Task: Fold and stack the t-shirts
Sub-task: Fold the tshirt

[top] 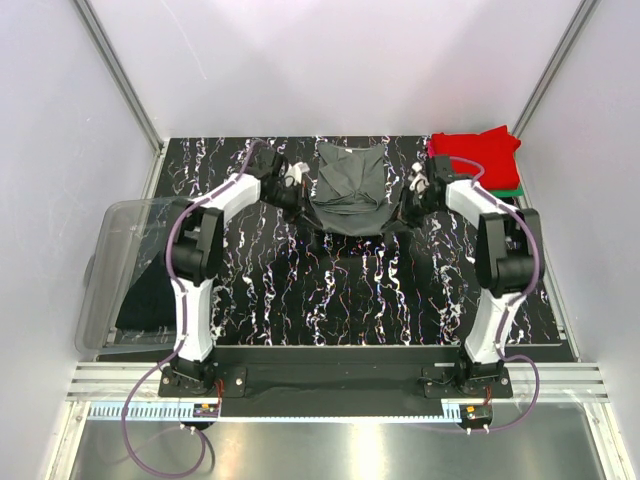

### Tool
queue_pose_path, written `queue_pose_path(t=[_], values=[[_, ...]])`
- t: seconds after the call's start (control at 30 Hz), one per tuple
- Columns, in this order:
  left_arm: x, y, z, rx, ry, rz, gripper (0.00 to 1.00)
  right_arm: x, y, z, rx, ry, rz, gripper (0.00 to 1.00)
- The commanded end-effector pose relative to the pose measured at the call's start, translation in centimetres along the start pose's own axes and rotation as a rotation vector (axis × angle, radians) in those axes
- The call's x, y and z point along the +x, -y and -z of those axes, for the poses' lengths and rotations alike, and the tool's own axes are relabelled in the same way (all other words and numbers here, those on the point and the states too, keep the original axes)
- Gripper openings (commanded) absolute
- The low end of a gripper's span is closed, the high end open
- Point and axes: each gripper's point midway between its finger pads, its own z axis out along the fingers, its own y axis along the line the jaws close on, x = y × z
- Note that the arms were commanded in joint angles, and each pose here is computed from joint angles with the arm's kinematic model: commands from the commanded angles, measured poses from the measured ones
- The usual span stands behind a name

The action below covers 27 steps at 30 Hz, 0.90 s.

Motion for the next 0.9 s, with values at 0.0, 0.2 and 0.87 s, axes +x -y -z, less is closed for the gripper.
queue_pose_path(t=[0.0,0.2,0.87], values=[[-0.5,4.9,3.5,0.051,0.062,-0.125,0.0,-0.3,-3.8,4.0,-0.078,0.078,0.049,0.0],[0.9,6.1,4.7,0.054,0.066,-0.155,0.0,1.3,-4.9,6.7,-0.09,0.104,0.06,0.0],[1.7,10.2,6.6,0.038,0.136,-0.297,0.0,1.3,-6.8,10.9,-0.126,0.211,0.081,0.0]])
